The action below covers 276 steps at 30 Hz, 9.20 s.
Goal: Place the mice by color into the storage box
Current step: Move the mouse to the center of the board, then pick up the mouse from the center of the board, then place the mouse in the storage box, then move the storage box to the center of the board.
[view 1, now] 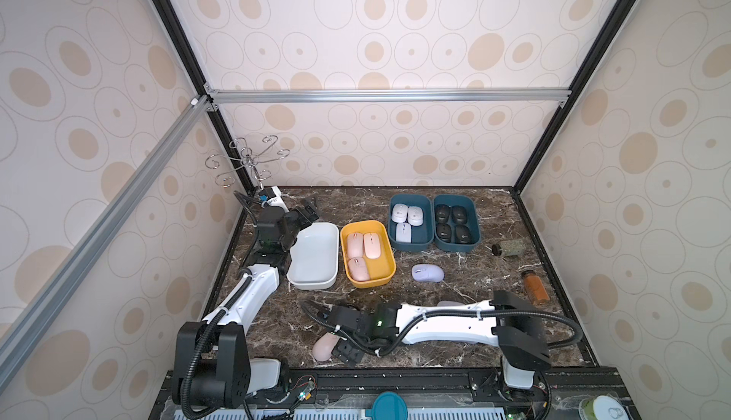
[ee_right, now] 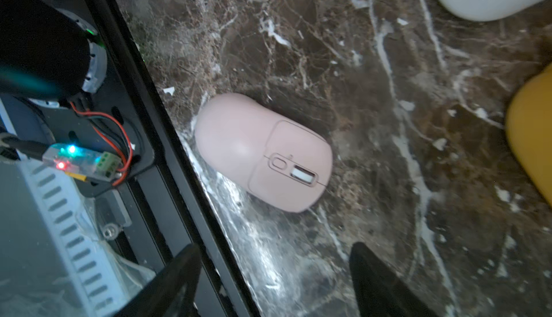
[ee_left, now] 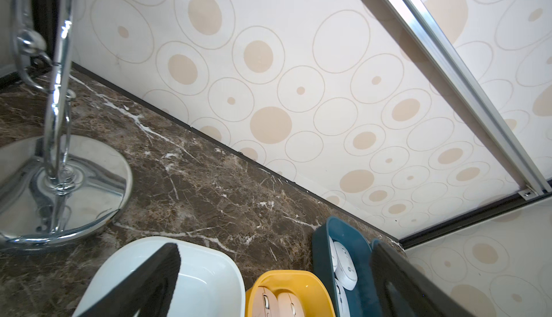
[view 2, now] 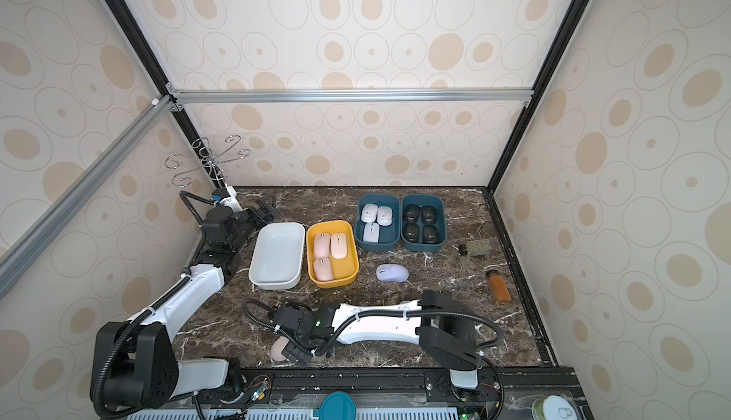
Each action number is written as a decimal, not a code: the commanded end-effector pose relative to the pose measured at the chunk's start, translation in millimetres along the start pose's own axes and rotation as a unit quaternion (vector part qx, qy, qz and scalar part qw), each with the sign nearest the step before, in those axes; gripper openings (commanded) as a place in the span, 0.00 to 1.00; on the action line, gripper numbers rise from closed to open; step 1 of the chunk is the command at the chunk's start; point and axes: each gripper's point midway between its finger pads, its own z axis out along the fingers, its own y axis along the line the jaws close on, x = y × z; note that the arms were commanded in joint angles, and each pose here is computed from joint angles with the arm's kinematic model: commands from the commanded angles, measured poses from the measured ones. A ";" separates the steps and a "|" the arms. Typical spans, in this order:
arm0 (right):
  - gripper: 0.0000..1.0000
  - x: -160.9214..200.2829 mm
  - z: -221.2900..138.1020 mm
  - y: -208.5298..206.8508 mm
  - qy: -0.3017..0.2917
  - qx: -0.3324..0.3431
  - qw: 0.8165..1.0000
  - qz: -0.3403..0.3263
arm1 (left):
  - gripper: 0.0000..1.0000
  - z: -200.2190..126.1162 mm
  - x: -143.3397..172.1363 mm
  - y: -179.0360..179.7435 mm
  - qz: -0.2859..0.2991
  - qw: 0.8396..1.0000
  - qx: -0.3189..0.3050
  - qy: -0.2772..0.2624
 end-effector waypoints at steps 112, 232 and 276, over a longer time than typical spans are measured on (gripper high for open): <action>0.68 100.0 4.0 -158.5 0.067 0.153 0.909 0.383 | 1.00 20.9 92.7 -66.9 -0.020 0.983 0.118 0.137; 0.21 17.3 -9.6 -136.2 0.041 0.084 0.973 0.212 | 1.00 8.2 17.9 -37.7 -0.009 0.996 0.079 0.047; 0.24 -102.7 67.3 -312.2 -0.076 0.190 0.922 0.329 | 1.00 10.0 17.5 -35.9 -0.016 0.995 0.085 0.048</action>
